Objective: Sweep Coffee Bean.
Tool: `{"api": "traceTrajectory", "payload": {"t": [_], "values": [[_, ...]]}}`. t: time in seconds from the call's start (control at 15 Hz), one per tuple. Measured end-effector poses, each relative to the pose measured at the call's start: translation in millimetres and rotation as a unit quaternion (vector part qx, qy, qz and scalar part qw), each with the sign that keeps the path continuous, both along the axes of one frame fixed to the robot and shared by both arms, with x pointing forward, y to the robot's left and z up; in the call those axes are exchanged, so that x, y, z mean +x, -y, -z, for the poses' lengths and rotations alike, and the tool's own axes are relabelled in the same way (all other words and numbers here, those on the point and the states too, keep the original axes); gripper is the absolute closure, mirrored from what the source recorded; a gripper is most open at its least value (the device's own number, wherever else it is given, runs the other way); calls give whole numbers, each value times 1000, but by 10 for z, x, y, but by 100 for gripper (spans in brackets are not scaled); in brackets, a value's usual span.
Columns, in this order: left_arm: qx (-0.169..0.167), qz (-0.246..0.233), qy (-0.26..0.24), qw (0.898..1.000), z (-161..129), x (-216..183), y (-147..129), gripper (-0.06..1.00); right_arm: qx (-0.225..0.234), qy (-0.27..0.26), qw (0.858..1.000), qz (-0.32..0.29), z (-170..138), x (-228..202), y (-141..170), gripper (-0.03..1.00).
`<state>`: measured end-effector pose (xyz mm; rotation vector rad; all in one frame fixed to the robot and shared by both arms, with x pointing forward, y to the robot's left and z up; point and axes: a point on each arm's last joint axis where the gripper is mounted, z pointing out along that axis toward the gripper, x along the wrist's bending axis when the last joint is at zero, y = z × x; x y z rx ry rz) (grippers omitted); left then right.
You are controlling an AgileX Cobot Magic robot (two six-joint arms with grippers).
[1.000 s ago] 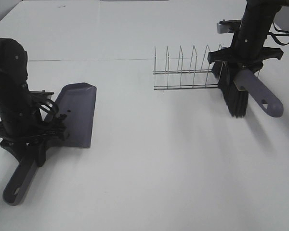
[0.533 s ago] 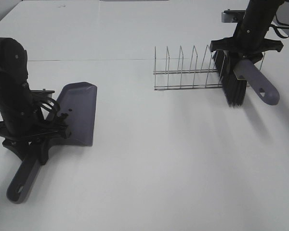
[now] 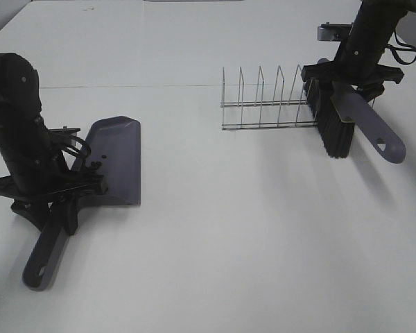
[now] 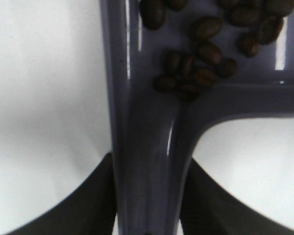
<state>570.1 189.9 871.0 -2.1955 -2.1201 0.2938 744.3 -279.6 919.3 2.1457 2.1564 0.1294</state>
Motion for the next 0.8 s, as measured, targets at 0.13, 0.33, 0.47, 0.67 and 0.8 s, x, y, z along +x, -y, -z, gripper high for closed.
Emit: {"api": "traceTrajectory", "payload": {"t": [0.13,0.33,0.47,0.67,0.8], "values": [[-10,-10,11,1000,2,22,21,62,2,0,1000,-2,0,0,2,11],[-16,-15,27,999,-6,49,33,62,2,25,1000,-7,-253,-17,2,4],[-21,-20,37,999,-4,69,42,62,3,64,998,-11,-649,-73,3,3],[-26,-24,54,998,-13,98,51,42,10,87,996,-14,-1050,-277,-1,3],[-26,-23,60,998,-31,106,51,23,9,78,997,-27,-1209,-535,5,3]]}}
